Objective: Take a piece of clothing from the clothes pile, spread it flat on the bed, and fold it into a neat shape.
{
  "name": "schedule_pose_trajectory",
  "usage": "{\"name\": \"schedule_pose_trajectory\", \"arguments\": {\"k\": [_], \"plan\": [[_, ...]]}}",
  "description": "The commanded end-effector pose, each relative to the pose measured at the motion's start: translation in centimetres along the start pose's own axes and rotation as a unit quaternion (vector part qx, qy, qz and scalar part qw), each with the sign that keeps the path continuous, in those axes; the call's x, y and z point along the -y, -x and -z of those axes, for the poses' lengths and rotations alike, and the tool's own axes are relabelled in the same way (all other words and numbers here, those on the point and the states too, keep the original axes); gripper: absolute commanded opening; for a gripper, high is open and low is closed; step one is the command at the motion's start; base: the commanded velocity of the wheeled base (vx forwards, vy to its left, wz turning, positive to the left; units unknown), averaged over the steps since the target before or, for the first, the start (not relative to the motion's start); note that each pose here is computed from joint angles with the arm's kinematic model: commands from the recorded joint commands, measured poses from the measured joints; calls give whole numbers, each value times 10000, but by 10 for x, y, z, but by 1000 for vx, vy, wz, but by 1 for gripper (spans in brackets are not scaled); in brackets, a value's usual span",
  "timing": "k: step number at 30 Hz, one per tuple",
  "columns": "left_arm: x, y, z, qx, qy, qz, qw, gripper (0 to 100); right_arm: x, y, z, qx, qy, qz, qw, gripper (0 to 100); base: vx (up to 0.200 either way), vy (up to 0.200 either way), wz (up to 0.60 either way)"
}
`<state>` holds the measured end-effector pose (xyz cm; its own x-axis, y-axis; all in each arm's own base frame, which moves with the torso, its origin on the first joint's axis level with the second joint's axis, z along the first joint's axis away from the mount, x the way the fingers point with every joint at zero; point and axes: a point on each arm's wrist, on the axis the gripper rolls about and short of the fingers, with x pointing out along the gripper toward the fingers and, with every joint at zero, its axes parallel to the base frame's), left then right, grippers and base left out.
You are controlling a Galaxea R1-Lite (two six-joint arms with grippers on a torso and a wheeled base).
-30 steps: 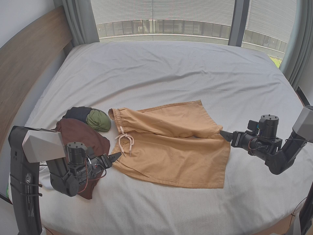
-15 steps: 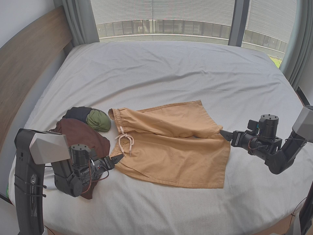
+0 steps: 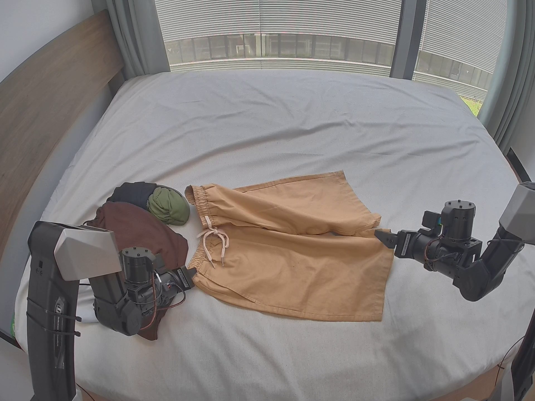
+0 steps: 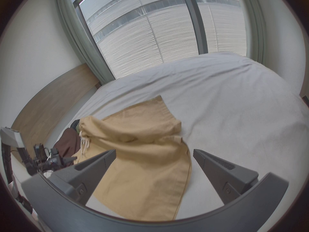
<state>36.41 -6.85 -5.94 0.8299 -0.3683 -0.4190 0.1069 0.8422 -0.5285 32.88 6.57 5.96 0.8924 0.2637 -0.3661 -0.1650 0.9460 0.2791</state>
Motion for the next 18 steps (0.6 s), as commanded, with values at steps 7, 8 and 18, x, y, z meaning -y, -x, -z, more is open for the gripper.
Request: {"name": "schedule_pose_trajectory", "arguments": {"k": [7, 8, 18], "plan": [[2, 0, 1, 25, -10, 18, 10000, 0, 9, 24, 51, -1779, -206, -4, 9838, 100, 0, 0, 0], [2, 1, 1, 49, -23, 22, 10000, 0, 9, 24, 53, -1924, -238, -3, 9810, 100, 0, 0, 0], [3, 1, 0, 95, -31, 29, 9999, 0, 21, 14, 78, -2515, -479, -28, 9667, 100, 0, 0, 0]]}}
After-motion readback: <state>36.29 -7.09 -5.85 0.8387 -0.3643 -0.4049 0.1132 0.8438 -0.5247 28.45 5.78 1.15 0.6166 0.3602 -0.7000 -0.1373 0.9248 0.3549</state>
